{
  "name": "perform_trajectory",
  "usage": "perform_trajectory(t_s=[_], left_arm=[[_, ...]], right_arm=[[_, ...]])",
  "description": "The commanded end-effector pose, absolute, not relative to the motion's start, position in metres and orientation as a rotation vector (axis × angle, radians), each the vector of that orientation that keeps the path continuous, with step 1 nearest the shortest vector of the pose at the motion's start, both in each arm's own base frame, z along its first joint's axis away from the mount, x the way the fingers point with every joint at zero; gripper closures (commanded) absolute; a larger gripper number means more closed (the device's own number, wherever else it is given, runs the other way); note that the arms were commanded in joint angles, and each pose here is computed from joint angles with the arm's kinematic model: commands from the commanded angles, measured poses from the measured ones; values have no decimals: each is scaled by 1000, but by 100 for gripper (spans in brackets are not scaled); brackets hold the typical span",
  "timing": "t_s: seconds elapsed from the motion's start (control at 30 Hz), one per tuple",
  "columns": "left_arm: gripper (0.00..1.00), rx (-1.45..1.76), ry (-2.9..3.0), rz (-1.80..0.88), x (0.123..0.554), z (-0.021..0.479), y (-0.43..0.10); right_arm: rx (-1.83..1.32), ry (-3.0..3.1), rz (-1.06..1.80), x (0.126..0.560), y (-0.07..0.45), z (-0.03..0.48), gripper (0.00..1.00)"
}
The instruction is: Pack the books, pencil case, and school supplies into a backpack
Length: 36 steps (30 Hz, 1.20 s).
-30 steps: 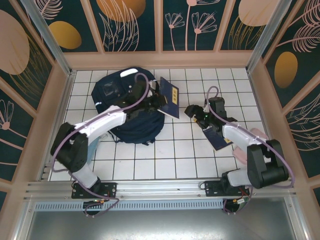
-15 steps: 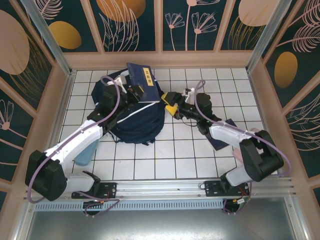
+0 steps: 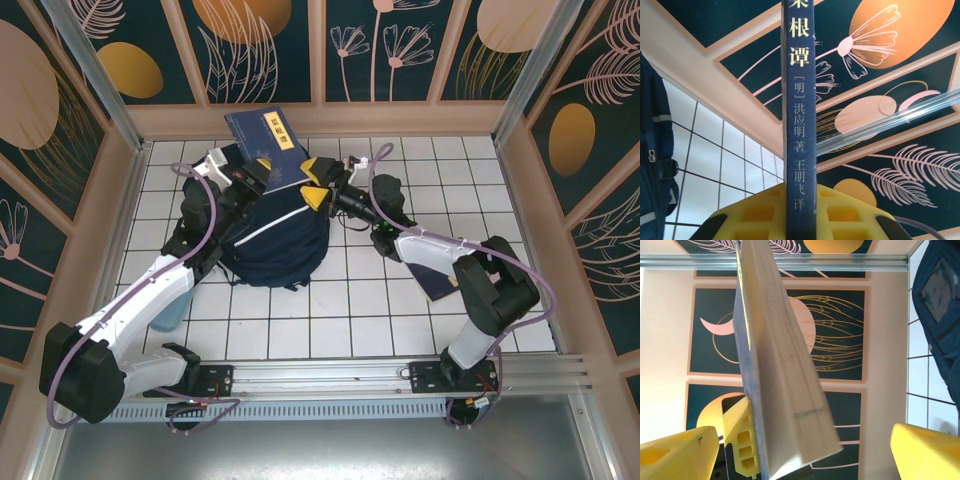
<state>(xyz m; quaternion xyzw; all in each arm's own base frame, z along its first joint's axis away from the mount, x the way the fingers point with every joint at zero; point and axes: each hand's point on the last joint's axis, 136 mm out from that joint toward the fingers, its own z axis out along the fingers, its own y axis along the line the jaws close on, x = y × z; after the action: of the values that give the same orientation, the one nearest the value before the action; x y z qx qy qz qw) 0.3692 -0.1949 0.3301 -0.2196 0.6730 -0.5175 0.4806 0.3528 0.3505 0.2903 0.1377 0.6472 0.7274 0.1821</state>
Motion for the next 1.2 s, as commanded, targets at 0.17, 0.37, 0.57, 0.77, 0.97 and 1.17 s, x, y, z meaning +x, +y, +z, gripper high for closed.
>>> perform_trajectory(t_s=[0.17,0.37,0.57,0.77,0.97,1.17], left_arm=[[100,-585,1470,-1480,365,361,-196],[100,-629,1469,-1535,364,354,-198],[100,-682,1448,-1566,361,348,-193],[100,-734,1449,-1589,359,342,-190],[100,-760,1473,-1544,357,334,-185],[79,-779,1531,-1512,358,313,-186]], right_arm=[[368,1649,2150,348,365,332,15],[327,1581,2163,347,384,344,20],[401,1506,2109,353,384,343,34],[467,1527,2058,352,383,335,52],[469,1623,1962,341,385,327,79],[500,1685,1810,337,368,317,99]])
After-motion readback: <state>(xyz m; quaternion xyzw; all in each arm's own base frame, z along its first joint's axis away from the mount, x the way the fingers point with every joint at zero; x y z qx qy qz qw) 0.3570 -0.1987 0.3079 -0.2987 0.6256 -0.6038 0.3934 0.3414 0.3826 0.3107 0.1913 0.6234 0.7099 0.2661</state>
